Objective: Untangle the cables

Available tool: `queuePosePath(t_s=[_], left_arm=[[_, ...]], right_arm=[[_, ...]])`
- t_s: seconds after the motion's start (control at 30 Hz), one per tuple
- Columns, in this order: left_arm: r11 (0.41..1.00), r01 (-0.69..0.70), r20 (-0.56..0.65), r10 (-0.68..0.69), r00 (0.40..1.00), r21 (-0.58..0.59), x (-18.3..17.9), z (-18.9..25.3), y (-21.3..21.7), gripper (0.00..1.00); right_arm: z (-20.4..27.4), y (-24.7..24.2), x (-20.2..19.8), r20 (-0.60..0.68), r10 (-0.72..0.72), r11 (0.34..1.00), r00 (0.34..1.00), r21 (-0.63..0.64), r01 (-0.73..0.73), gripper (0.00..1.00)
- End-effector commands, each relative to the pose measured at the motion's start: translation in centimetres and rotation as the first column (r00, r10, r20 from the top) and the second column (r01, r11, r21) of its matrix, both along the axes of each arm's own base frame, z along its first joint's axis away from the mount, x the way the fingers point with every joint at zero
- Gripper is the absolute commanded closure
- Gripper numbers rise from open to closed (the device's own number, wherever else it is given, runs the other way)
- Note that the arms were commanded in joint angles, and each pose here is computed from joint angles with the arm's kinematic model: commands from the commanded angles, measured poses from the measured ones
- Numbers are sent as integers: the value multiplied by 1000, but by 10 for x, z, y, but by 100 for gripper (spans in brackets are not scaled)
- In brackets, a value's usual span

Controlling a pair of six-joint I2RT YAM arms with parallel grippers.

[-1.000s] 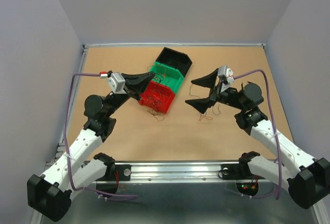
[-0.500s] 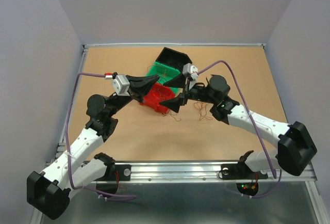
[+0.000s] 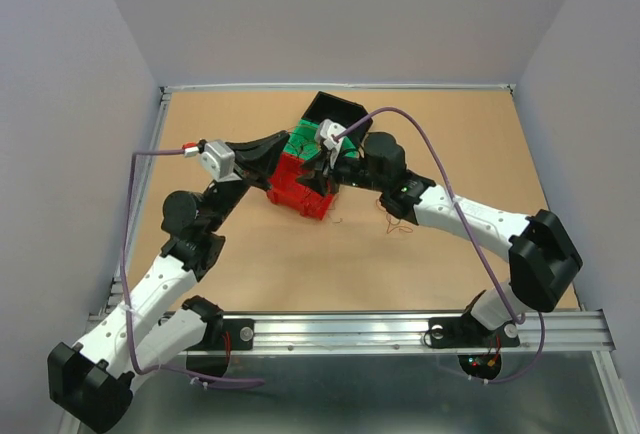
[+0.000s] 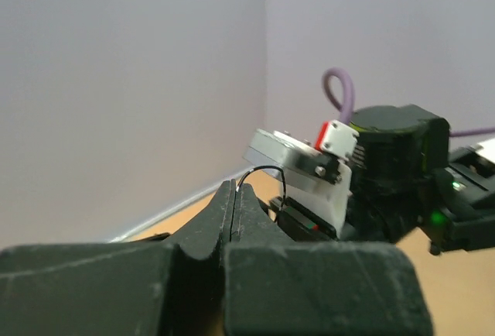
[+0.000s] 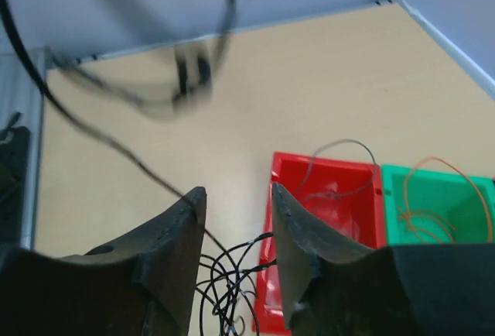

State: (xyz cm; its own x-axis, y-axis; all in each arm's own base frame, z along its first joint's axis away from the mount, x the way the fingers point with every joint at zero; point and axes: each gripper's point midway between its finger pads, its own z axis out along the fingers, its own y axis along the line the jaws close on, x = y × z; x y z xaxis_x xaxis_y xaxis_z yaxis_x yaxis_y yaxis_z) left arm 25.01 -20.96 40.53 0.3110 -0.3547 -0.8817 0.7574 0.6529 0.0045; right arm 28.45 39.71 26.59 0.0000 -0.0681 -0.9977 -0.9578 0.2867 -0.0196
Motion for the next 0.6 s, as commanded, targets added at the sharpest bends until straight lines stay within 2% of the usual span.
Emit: queuePosePath(t_s=[0.0,0.13,0.23,0.27,0.3,0.37,0.4,0.43,0.53,0.57], left_arm=[[957,-201,32,212,977,-208,-2,36,51,100],[864,-375,-50,382,923,-337,6,40,95,100],[816,-431,-85,433,897,-387,6,39,112,100],[796,-451,-100,452,887,-404,7,39,118,100],[785,-464,-110,462,880,-410,8,38,122,100],[780,-472,-115,470,875,-411,9,37,123,100],[778,-475,-116,473,874,-411,10,37,124,100],[773,-485,-121,481,868,-410,11,37,126,100],[767,-495,-129,488,863,-409,13,36,127,100],[765,-499,-133,491,861,-408,14,35,127,100]], right_arm=[[-18,-26,32,93,-194,963,977,-170,208,66],[-42,-55,53,111,-363,885,925,-268,380,80],[-51,-74,61,107,-463,824,880,-315,471,82],[-51,-87,70,114,-545,771,831,-322,550,83],[-54,-109,81,145,-647,676,748,-343,652,87],[-48,-134,91,144,-768,557,624,-328,763,89],[-49,-148,92,151,-809,498,569,-340,798,89],[-42,-174,95,161,-862,413,481,-328,850,83],[-34,-219,99,98,-931,313,351,-282,907,77],[-17,-237,97,34,-961,261,275,-220,940,77]])
